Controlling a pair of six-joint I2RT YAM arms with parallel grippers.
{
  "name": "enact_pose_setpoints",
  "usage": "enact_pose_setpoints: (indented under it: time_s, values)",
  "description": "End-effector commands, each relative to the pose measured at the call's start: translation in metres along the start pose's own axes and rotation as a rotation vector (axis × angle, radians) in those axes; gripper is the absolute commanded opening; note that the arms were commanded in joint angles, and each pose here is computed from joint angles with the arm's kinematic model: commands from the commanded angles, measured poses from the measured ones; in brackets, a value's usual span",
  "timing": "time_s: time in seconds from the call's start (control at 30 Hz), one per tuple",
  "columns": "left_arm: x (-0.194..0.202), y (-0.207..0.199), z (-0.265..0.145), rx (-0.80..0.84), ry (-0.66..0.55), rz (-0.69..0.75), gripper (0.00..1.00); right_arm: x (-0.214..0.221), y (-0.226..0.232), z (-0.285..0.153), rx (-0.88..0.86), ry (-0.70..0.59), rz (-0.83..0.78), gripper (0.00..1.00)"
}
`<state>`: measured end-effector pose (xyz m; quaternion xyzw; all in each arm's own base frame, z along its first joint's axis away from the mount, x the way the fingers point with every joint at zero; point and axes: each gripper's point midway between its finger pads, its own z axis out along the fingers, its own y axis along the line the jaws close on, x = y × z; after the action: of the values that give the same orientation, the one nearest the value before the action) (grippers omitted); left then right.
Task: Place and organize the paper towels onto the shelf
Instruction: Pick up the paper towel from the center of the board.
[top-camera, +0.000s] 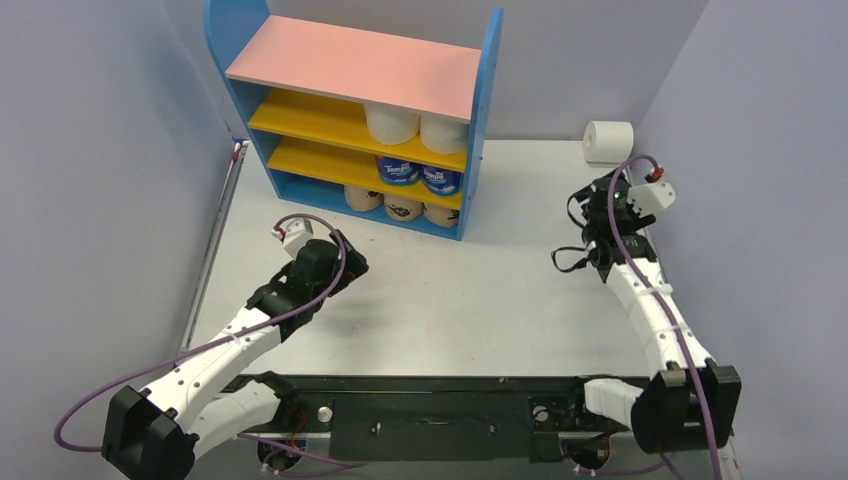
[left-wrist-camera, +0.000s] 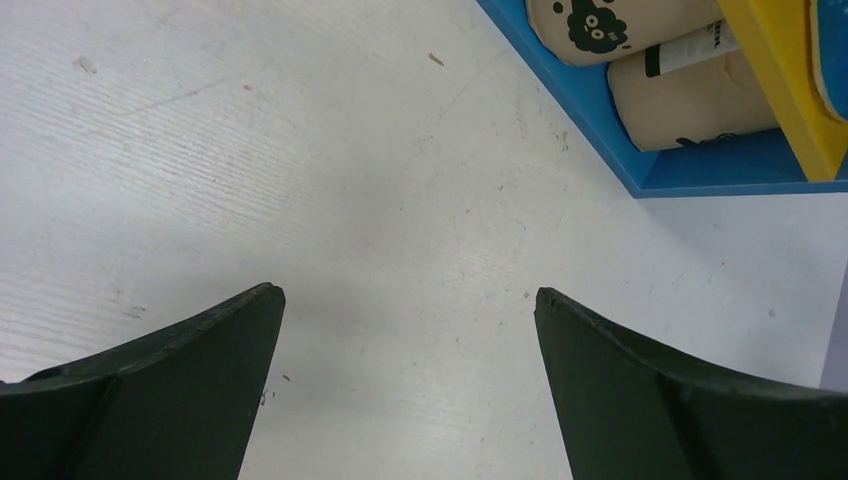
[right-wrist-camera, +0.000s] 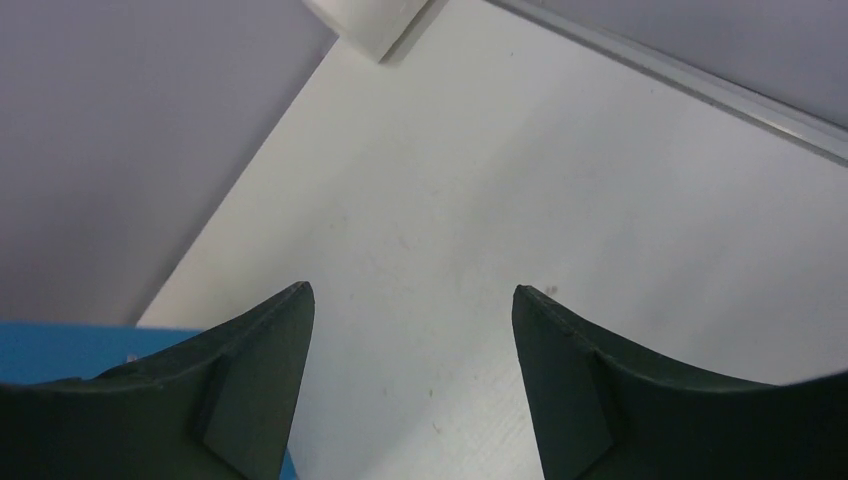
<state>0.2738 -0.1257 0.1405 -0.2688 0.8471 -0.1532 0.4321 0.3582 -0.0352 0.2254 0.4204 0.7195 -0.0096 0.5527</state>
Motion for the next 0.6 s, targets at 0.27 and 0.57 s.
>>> enact_pose_setpoints:
  time_s: [0.27,0.57]
  values:
    - [0.017,-0.016,-0.006,0.129,0.077,0.024,0.96,-0.048,0.017,0.164,0.063,-0.030,0.209,0.67]
    - [0.017,-0.025,-0.009,0.242,0.064,0.056,0.96,-0.055,0.037,0.263,0.006,-0.074,0.263,0.69]
